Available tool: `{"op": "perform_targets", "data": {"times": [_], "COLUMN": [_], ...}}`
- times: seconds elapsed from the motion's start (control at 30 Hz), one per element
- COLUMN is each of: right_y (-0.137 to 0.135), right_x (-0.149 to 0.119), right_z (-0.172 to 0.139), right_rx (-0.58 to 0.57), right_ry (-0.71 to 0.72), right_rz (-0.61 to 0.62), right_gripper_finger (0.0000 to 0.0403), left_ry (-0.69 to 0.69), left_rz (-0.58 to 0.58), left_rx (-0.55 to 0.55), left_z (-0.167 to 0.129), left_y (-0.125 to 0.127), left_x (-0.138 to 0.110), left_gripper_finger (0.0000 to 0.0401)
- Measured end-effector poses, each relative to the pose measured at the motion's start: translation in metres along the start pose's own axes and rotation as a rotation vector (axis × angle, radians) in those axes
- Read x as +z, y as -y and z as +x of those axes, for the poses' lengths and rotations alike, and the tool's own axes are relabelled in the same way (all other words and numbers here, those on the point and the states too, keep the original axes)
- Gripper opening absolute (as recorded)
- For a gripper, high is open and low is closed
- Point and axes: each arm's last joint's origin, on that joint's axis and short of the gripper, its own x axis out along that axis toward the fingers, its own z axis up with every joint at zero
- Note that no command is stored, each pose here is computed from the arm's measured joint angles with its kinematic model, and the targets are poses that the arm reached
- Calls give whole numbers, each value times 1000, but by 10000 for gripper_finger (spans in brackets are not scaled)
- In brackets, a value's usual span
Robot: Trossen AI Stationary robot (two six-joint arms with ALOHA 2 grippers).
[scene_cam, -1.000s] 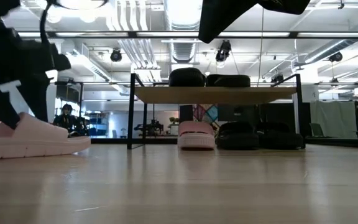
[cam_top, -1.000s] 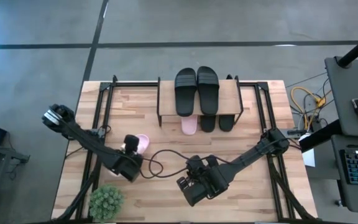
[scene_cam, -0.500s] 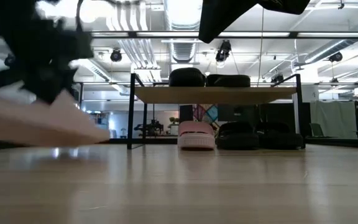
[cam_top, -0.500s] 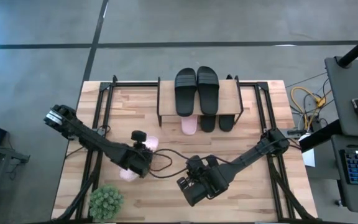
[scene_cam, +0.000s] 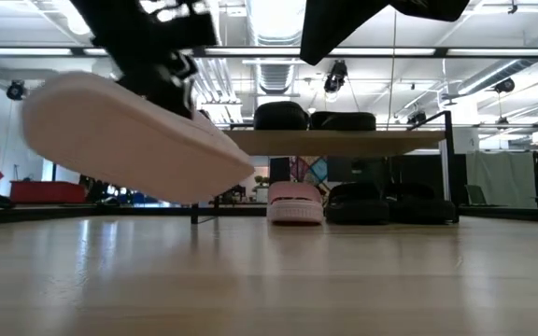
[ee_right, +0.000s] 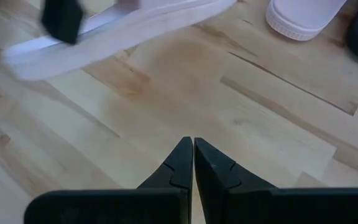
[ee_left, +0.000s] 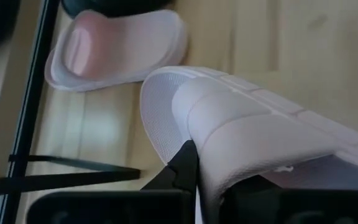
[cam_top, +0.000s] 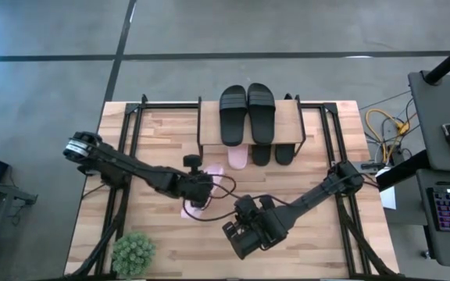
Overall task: Pick and place slides into the shelf
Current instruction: Put the pink slide under the shelf
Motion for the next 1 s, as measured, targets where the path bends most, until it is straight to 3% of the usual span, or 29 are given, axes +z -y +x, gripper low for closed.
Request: {"op": "perform_targets", "data": {"times": [0.2,0.47,0.73,1.0], "right_y": [1,4,4,5], "right_x": [-2,-3,-6,-9], "right_z": [-2,-4,-6,-8], "right_rx": [-7,-28,-28,-29], "right_ry": [-3,-7,-12,-13], "right_rz": [-6,-12,-8,0], "right_gripper_finger": [9,9,9,9], "left_ry": [-75,-111,-20,-19], "left_rz": [-13,6,-56,-26], "left_rx": [82,102,50,33], "left_z": [33,62,63,49], "left_y": [-7,-1,-3,-12], "left_x": [2,0,15,17], "left_gripper_finger": [2,11,104,189]}}
